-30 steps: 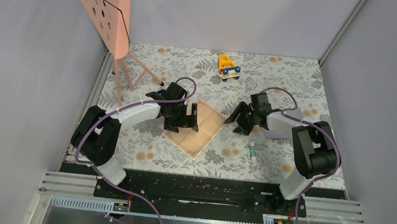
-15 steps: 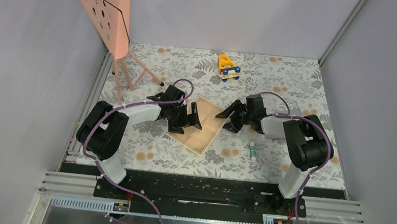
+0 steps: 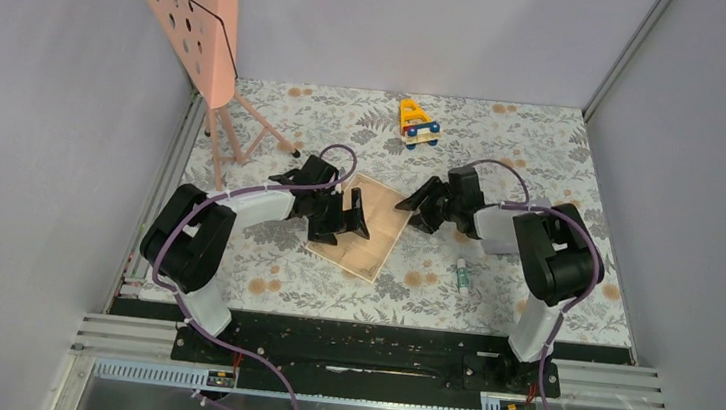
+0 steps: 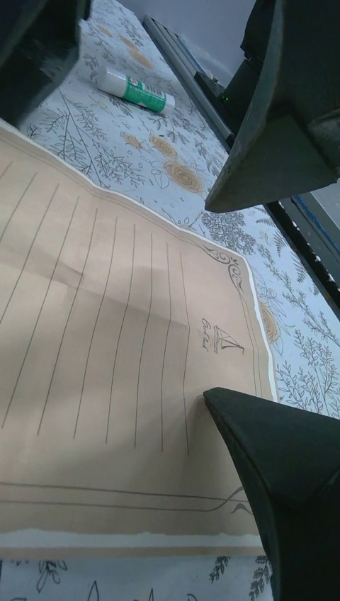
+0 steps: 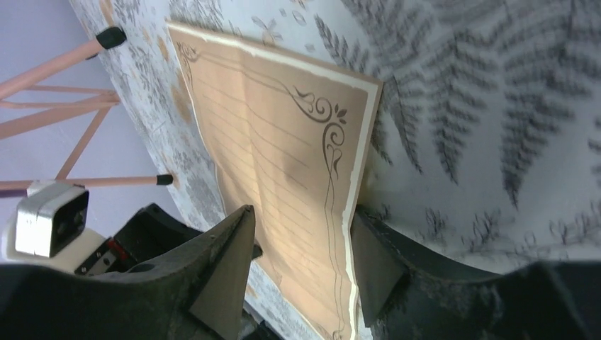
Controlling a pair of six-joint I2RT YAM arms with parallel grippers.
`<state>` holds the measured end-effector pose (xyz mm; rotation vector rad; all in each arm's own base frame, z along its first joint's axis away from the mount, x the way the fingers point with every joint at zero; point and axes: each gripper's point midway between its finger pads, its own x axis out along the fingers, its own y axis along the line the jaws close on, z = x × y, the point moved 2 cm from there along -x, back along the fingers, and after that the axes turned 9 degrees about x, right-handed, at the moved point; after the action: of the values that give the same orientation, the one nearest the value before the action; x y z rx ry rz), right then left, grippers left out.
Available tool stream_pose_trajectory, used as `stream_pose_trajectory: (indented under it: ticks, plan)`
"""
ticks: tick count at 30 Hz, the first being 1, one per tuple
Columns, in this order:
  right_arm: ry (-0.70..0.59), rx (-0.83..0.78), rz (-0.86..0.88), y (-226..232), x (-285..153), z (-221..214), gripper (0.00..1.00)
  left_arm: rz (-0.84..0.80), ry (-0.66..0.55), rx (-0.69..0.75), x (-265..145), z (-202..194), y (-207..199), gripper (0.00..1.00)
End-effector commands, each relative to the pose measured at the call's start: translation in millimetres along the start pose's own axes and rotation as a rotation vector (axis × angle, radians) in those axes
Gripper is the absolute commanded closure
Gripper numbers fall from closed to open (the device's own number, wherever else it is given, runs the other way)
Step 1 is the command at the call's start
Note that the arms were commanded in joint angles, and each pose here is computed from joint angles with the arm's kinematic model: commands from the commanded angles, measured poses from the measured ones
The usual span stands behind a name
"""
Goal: Place the letter into the envelope and seal it
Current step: Fold the letter at the center of the board.
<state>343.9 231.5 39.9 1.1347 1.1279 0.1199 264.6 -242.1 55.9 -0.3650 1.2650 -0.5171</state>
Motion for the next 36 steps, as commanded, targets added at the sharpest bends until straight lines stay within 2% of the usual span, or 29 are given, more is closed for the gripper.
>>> stream_pose_trajectory:
  ticks: [1, 3, 6, 9, 16, 20, 22, 27, 32, 36]
  plan:
    - [-0.059, -0.054, -0.019, 7.6, 13.9, 21.2, 0.43, 0.026, 0.088, 0.023, 7.4, -25.6, 16.1, 0.01]
    - [-0.055, -0.045, -0.018, 6.5, 17.8, 21.7, 0.56, 0.030, 0.091, 0.029, 6.1, -26.4, 17.0, 0.01]
    - [-0.067, -0.039, -0.010, 5.6, 14.2, 20.9, 0.83, 0.022, 0.090, 0.034, 3.6, -25.4, 14.3, 0.01]
    - [-0.083, -0.062, -0.023, 0.4, 2.9, 17.9, 1.00, -0.048, 0.079, 0.037, -0.8, -20.9, 0.8, 0.01]
    - [-0.066, -0.108, -0.043, -25.4, -32.7, -6.9, 1.00, -0.125, 0.044, 0.045, -12.7, 1.8, -26.3, 0.01]
    - [-0.099, -0.092, -0.114, -54.5, -54.9, -18.4, 1.00, -0.317, 0.020, 0.014, -17.1, 16.1, -61.2, 0.01]
    - [-0.134, -0.072, -0.135, -67.7, -64.0, -21.0, 1.00, -0.418, 0.032, -0.019, -19.6, 18.9, -78.2, 0.02]
    - [-0.180, -0.028, -0.148, -85.7, -70.7, -23.3, 1.00, -0.521, 0.070, -0.021, -20.9, 19.2, -106.3, 0.04]
    - [-0.169, -0.018, -0.149, -81.4, -60.2, -20.0, 1.00, -0.555, 0.188, -0.013, -9.0, -4.1, -123.5, 0.06]
    - [-0.172, -0.013, -0.138, -73.2, -53.8, -14.7, 1.00, -0.521, 0.238, -0.034, 6.5, -17.5, -116.7, 0.06]
